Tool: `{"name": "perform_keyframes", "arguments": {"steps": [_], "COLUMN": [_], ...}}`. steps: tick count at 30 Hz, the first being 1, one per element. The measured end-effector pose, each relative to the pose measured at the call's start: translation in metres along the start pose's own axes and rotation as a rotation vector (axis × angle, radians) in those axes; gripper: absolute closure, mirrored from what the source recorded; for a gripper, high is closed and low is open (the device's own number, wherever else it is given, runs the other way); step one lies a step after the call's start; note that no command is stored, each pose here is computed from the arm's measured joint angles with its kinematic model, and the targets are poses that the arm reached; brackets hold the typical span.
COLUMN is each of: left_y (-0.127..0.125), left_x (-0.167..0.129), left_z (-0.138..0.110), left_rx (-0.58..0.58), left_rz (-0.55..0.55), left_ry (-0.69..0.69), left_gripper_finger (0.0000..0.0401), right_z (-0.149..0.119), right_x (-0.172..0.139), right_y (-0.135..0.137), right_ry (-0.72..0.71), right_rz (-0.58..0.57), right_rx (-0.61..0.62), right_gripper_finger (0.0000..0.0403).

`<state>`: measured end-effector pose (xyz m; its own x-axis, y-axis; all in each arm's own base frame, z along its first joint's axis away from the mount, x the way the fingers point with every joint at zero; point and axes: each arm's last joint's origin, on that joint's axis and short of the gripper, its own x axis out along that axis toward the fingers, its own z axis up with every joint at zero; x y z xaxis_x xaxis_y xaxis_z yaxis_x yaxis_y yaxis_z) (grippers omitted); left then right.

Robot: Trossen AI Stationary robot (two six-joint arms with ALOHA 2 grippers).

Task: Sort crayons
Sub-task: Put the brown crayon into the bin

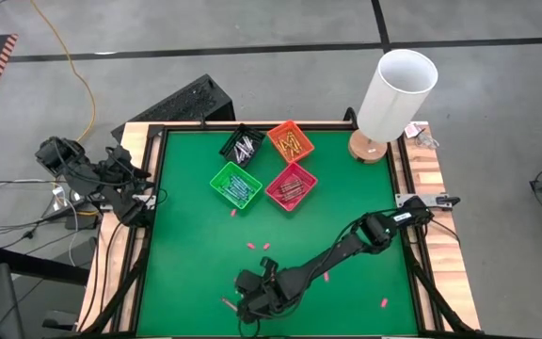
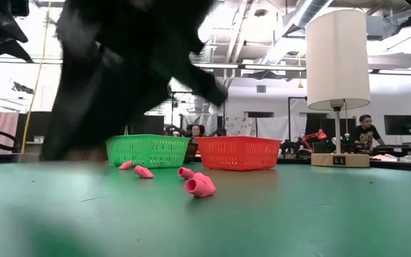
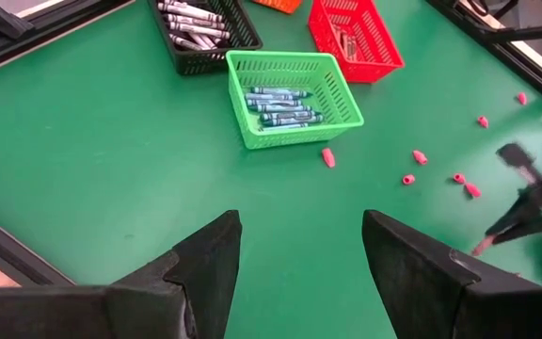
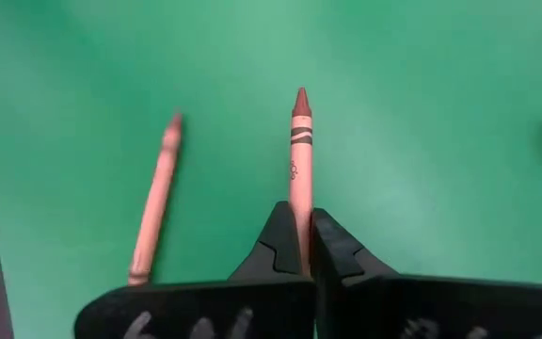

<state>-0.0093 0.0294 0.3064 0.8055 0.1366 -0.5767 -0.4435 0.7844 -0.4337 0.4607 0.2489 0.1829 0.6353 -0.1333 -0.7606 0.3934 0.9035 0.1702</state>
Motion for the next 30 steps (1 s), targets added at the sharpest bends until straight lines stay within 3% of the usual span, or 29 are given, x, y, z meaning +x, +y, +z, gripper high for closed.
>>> {"name": "perform_keyframes", "arguments": {"steps": [5, 11, 22, 30], "left_y": [0.000, 0.000, 0.000, 0.000], "left_x": [0.000, 0.000, 0.000, 0.000], "left_z": [0.000, 0.000, 0.000, 0.000], "left_rx": [-0.001, -0.005, 0.041, 0.096], "left_rz": [-0.001, -0.004, -0.002, -0.002], "left_ry": [0.000, 0.003, 0.004, 0.004], "left_gripper_finger": [0.0189, 0.0189, 0.0189, 0.0189], "right_z": [0.027, 0.064, 0.120, 0.138], "right_x": [-0.027, -0.064, -0.133, -0.147], "right_y": [-0.014, -0.051, -0.147, -0.206], "right_ry": [-0.028, 0.009, 0.164, 0.416], "right_rz": [-0.034, -0.129, -0.371, -0.455], "right_rx": [0.022, 0.011, -0.302, -0.709], "right_gripper_finger": [0.0402, 0.0403, 0.0403, 0.0403]}}
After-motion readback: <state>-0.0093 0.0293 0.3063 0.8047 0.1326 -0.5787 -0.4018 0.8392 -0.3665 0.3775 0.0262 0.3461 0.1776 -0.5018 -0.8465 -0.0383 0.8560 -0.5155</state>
